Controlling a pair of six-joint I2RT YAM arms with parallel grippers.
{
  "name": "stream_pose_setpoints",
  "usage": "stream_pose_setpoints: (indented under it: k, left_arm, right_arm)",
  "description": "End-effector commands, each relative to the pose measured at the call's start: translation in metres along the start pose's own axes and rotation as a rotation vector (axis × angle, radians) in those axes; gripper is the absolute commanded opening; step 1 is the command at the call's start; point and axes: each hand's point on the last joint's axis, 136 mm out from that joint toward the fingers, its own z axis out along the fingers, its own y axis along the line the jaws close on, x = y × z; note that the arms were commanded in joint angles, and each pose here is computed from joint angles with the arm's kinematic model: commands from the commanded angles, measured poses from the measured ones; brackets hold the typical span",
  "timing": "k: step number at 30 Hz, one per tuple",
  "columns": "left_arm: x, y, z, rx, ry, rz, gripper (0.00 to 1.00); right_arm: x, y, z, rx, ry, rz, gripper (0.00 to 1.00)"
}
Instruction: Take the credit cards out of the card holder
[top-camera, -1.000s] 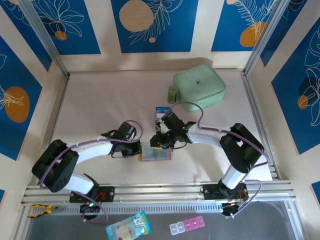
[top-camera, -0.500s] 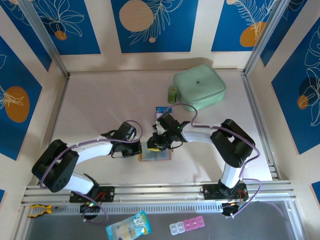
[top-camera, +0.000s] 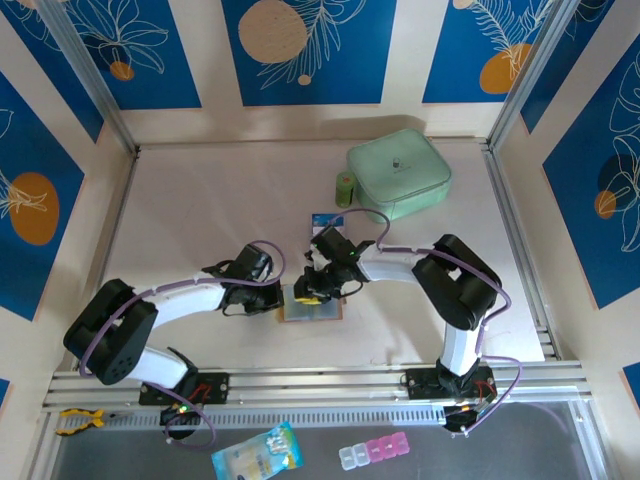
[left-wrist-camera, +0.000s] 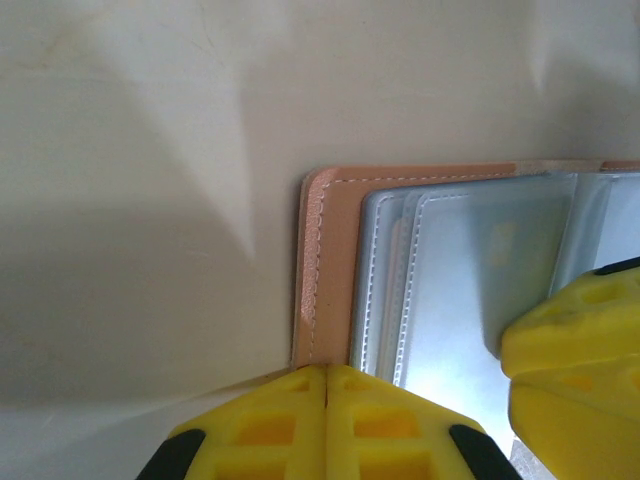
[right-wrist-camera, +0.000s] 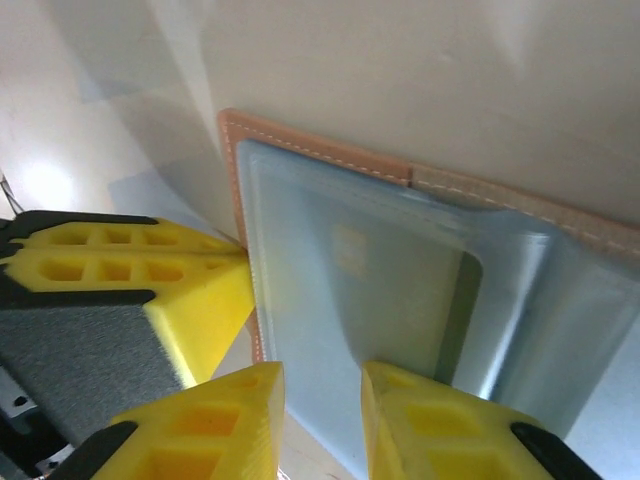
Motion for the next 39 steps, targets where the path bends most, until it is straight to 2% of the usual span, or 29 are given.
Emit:
stream_pose_setpoints:
  k: [1,11,21,31,39]
  left_arm:
    - [0.010,0.019,0.003,-0.050,0.030,-0.019,0.01]
    - [0.010,0.020,0.002,-0.060,0.031,-0.018,0.01]
    - [0.001,0.003,-0.018,-0.025,-0.011,-0.002,0.04]
    - [-0.009,-0.037,-0.033,0.125,-0.032,0.001,0.24]
    - [-0.009,-0.048,-0.020,0.174,-0.001,-0.023,0.31]
  right_arm:
    - [0.003,-0.005,0.001,0.040,0.020,0.024,0.27]
    - [0.004,-0.018,-0.010,0.075,-0.009,0.037,0.27]
    - [0.004,-0.017,-0.012,-0.042,-0.003,0.034,0.27]
    - [0.005,-0.030,-0.014,-0.129,0.008,0.061,0.26]
    - [0.005,-0.036,-0.013,-0.179,0.010,0.074,0.25]
